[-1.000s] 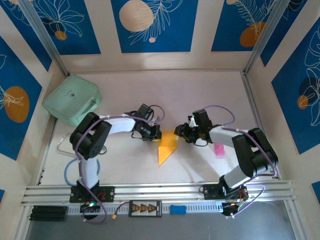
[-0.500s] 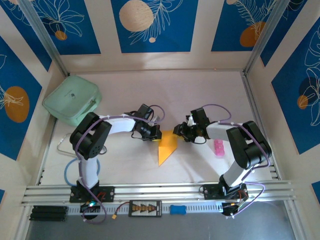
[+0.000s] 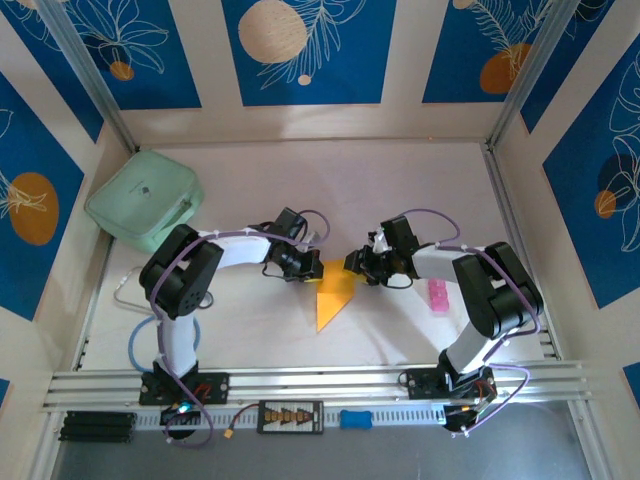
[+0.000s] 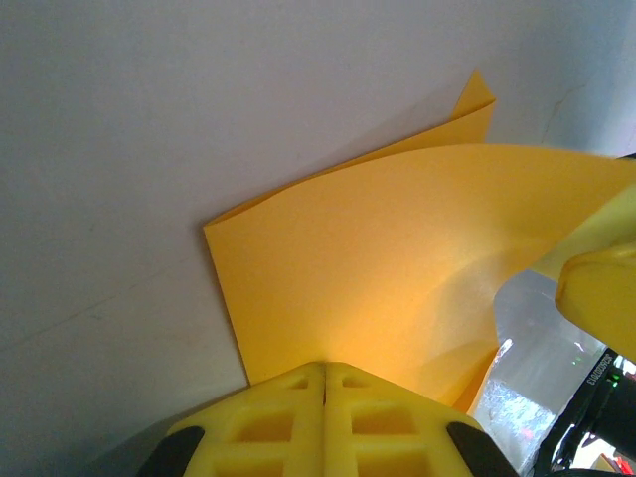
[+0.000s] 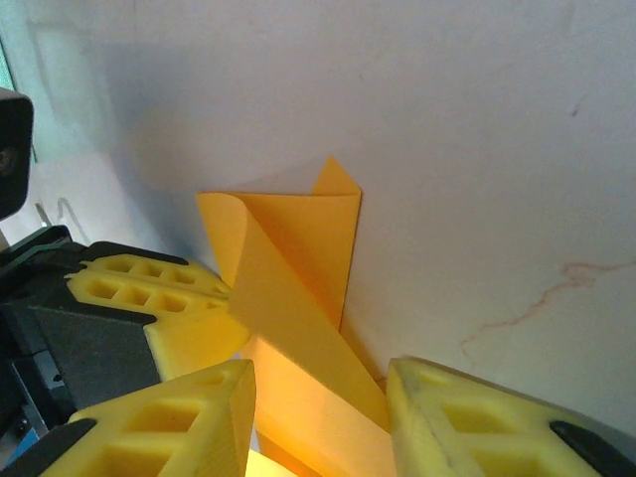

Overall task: Fold a paper plane with a square sheet of paper (pick it up from the middle)
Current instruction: Fold the wing for the fifth time at the center of the table.

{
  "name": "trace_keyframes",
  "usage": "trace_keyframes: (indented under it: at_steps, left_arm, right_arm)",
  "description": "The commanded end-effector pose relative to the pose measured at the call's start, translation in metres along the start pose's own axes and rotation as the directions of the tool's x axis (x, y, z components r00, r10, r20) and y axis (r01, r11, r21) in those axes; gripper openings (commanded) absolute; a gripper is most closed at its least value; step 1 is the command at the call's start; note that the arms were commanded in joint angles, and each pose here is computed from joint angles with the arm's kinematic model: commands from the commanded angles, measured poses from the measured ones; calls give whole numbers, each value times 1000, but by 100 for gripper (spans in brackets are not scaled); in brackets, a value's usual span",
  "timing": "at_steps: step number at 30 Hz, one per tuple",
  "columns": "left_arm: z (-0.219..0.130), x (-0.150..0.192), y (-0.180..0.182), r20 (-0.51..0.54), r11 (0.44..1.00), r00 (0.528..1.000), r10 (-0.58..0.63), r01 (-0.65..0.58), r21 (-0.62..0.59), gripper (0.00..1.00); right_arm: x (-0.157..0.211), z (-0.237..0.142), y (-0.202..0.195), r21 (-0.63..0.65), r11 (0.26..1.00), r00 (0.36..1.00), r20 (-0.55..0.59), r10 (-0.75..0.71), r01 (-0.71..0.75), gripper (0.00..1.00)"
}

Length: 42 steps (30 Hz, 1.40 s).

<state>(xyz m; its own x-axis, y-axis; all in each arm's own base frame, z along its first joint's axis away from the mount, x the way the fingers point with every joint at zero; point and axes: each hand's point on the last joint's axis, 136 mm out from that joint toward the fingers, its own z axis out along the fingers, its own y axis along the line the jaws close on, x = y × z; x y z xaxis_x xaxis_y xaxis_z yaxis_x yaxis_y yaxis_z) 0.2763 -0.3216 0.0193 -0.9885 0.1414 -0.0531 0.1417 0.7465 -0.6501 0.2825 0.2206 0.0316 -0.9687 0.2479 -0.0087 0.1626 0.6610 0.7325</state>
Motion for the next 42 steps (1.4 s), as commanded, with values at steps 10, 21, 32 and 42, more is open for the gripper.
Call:
trace_keyframes:
  at_steps: [10, 21, 32, 42]
  left_arm:
    - [13, 20, 29, -78, 997, 996, -52, 46, -68, 1]
    - [10, 18, 31, -75, 997, 995, -59, 55, -50, 1]
    - [8, 16, 29, -79, 999, 996, -48, 46, -23, 1]
    - [5, 11, 20, -74, 999, 997, -25, 27, 18, 2]
  right_arm:
    - [-4, 5, 5, -82, 992, 993, -71, -99, 93, 41]
    - [6, 4, 9, -162, 983, 988, -110, -111, 93, 34]
    - [7, 3, 0, -125, 987, 988, -106, -110, 97, 33]
    - [9, 5, 2, -149, 984, 984, -134, -120, 100, 22]
